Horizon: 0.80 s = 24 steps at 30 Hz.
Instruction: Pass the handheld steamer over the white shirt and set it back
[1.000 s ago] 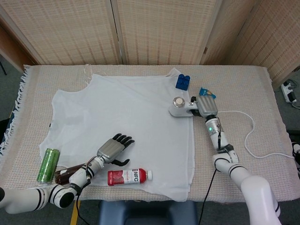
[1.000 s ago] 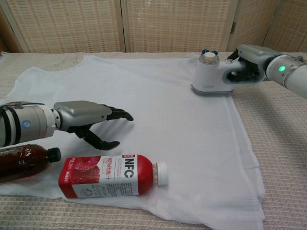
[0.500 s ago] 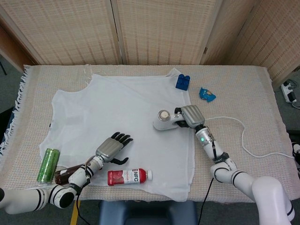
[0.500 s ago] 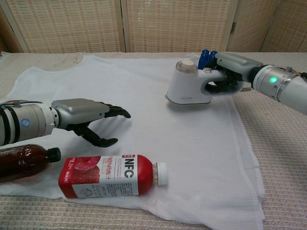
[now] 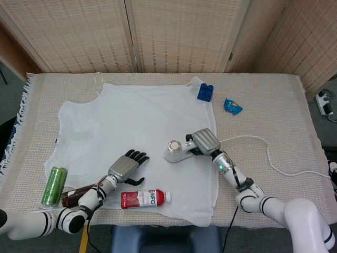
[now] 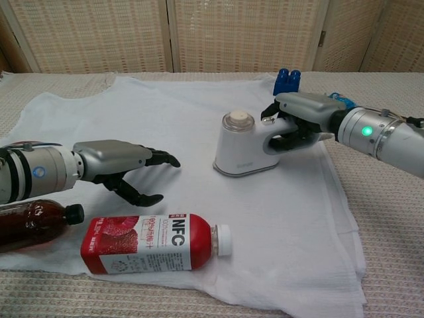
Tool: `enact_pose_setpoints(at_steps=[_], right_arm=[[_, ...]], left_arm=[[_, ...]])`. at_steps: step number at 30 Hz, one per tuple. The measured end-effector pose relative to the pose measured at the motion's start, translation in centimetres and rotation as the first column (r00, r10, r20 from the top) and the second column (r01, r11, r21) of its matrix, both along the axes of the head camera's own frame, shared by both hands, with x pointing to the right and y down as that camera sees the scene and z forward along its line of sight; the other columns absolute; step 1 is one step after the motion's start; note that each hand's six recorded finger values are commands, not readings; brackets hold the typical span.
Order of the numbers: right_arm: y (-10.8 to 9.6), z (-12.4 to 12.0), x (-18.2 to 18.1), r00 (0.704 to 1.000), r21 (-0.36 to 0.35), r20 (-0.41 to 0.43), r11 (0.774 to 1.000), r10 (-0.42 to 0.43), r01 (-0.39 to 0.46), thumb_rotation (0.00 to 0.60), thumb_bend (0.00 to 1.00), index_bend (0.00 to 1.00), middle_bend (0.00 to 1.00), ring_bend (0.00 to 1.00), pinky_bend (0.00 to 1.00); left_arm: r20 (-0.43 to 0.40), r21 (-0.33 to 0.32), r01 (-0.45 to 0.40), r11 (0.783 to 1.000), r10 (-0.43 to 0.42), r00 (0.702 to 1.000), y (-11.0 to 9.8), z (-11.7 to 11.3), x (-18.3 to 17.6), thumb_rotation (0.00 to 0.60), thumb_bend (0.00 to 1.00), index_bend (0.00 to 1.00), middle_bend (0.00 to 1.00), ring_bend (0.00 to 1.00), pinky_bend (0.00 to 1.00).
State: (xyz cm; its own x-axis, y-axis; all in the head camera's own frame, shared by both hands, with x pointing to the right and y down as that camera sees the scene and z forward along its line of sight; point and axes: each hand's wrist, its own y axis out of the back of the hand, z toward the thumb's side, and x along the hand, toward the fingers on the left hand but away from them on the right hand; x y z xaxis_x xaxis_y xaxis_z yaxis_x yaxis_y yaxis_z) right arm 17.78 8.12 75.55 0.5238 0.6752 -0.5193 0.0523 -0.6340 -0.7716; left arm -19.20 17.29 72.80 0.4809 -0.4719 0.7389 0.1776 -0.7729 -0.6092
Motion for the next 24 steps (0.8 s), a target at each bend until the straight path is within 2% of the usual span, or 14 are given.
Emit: enact_pose_setpoints(at_steps=[8, 24], right_arm=[[2.5, -0.5, 0.1, 0.996, 0.006, -0.003, 0.996, -0.088, 0.088, 0.600, 0.48, 0.85, 0.87, 0.82, 0.88], [7.2, -2.6, 3.4, 0.987, -0.036, 0.033, 0.987, -0.158, 0.160, 0.600, 0.48, 0.85, 0.87, 0.82, 0.88]], left_arm=[[-0.009, -0.001, -0.004, 1.000, 0.004, 1.000, 0.2, 0.0, 0.3, 0.271, 0.44, 0.12, 0.08, 0.00, 0.00], [-0.008, 0.002, -0.015, 1.000, 0.015, 1.000, 0.2, 0.0, 0.8, 0.271, 0.44, 0.12, 0.08, 0.00, 0.00]])
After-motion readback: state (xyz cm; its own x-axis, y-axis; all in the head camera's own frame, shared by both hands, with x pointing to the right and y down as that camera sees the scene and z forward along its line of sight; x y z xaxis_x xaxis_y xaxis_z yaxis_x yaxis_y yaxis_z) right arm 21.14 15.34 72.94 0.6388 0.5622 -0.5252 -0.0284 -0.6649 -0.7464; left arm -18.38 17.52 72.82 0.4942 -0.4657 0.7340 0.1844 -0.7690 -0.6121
